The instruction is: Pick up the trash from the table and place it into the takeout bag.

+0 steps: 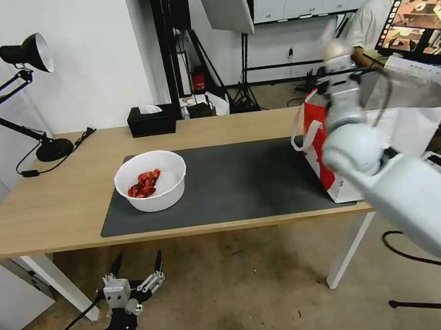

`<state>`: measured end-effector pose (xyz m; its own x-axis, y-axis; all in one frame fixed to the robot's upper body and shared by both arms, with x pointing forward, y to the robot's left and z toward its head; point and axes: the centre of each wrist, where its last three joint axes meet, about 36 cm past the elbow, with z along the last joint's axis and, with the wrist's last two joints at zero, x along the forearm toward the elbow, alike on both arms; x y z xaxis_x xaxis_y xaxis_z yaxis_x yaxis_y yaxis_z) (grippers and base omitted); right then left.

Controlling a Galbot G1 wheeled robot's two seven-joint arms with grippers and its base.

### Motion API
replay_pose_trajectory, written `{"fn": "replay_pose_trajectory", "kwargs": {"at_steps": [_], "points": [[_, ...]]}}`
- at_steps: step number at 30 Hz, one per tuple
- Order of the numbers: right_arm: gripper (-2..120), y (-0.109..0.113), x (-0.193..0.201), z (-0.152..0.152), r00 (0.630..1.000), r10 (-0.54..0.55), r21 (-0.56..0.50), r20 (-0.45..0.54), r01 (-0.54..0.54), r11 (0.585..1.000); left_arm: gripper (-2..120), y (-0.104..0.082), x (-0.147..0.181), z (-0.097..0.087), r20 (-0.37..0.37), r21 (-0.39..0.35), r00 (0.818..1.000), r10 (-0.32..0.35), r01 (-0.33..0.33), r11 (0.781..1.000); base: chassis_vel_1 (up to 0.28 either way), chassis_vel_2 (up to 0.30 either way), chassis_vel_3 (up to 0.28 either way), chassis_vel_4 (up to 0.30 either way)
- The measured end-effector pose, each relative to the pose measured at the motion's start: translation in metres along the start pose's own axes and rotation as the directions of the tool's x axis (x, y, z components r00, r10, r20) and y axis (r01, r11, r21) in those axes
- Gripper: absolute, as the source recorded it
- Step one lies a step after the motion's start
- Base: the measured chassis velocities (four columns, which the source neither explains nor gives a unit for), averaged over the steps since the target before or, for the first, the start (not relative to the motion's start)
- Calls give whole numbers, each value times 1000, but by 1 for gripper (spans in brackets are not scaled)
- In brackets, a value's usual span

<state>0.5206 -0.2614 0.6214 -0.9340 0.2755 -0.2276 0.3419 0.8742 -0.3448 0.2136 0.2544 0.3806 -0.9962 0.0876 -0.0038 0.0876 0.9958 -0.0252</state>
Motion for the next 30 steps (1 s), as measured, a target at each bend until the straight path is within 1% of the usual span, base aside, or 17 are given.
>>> {"fn": "replay_pose_trajectory", "kwargs": {"at_steps": [5, 9, 11, 17, 18, 19, 20, 21, 23, 24, 25, 26, 29, 30], "points": [[7, -15, 4, 7, 999, 4, -1, -39, -4, 1000, 100, -6, 2, 0, -2, 3, 1000, 12, -12, 1000, 0, 0, 0, 0], [7, -21, 9, 10, 998, 2, -10, -60, -2, 1000, 100, -11, 3, -1, 0, 8, 1000, 17, -17, 1000, 0, 0, 0, 0], [7, -28, 13, 11, 997, 4, -18, -77, -6, 1000, 100, -15, 4, -2, 2, 10, 1000, 22, -22, 1000, 0, 0, 0, 0], [8, -40, 19, 9, 994, -6, -36, -108, 2, 999, 100, -16, 7, -6, 9, 6, 999, 31, -31, 1000, 0, 0, 0, 0], [14, -44, 22, 7, 992, -23, -47, -123, 17, 999, 100, -16, 8, -7, 12, 4, 999, 33, -33, 999, 0, 0, 0, 0], [18, -45, 24, 6, 991, -32, -53, -131, 25, 998, 100, -16, 9, -8, 14, 4, 999, 35, -35, 999, 0, 0, 0, 0], [25, -47, 27, 4, 989, -46, -60, -138, 38, 997, 100, -16, 9, -9, 17, 3, 999, 36, -36, 999, 0, 0, 0, 0], [25, -47, 27, 4, 989, -46, -60, -138, 38, 997, 100, -16, 9, -9, 17, 3, 999, 36, -36, 999, 0, 0, 0, 0], [36, -49, 30, 3, 988, -56, -59, -144, 48, 997, 100, -17, 11, -11, 21, 3, 999, 37, -38, 999, 0, 0, 0, 0], [36, -49, 30, 3, 988, -56, -59, -144, 48, 997, 100, -17, 11, -11, 21, 3, 999, 37, -38, 999, 0, 0, 0, 0], [41, -51, 31, 1, 987, -61, -60, -148, 52, 997, 100, -17, 11, -12, 22, 4, 999, 38, -38, 999, 0, 0, 0, 0], [41, -51, 31, 1, 987, -61, -60, -148, 52, 997, 100, -17, 11, -12, 22, 4, 999, 38, -38, 999, 0, 0, 0, 0], [58, -57, 31, -2, 987, -60, -53, -148, 53, 997, 100, -19, 12, -14, 26, 10, 999, 40, -40, 999, 0, 0, 0, 0], [58, -57, 31, -2, 987, -60, -53, -148, 53, 997, 100, -19, 12, -14, 26, 10, 999, 40, -40, 999, 0, 0, 0, 0]]}}
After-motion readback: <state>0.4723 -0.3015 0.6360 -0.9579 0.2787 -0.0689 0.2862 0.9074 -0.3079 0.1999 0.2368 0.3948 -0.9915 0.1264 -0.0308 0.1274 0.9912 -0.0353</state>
